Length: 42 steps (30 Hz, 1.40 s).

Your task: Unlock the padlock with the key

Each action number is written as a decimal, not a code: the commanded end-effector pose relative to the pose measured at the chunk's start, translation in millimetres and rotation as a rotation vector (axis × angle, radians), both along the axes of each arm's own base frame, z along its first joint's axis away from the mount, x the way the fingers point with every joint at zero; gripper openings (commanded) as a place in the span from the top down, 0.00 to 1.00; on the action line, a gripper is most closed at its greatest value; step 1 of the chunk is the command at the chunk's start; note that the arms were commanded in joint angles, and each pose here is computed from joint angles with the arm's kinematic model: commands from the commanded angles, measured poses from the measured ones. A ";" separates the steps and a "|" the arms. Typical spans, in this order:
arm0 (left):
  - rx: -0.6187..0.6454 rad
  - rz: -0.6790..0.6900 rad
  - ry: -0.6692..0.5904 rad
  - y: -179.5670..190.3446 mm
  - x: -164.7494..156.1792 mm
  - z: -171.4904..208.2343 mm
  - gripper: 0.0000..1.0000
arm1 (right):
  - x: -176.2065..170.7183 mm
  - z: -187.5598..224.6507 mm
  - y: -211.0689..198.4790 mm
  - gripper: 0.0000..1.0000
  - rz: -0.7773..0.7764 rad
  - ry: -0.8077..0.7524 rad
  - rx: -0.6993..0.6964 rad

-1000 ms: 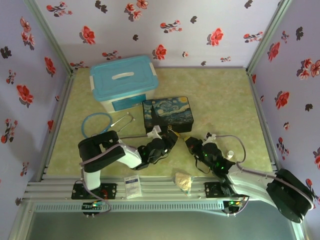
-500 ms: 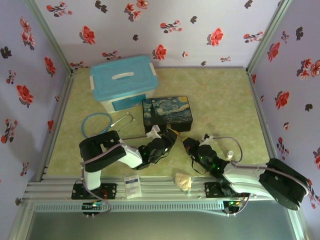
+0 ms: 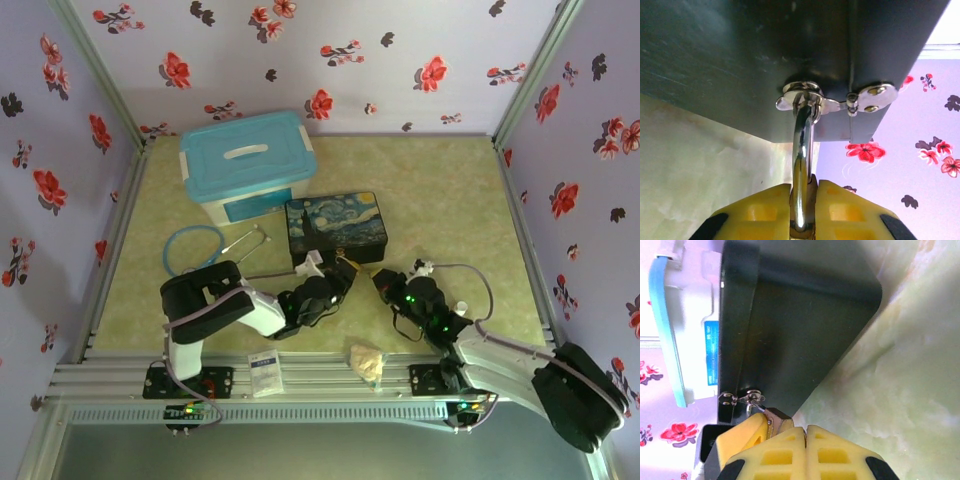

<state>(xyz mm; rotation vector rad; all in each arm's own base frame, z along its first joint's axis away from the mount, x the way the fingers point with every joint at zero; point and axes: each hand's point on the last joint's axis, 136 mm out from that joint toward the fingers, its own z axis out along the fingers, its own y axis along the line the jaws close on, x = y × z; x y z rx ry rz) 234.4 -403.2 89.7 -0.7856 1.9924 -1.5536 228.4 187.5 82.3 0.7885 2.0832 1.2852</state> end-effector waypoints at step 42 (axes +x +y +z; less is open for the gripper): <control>0.064 -0.082 -0.061 -9.7 -15.8 -7.4 1.00 | -35.4 0.5 -19.7 1.00 0.216 -0.006 -0.082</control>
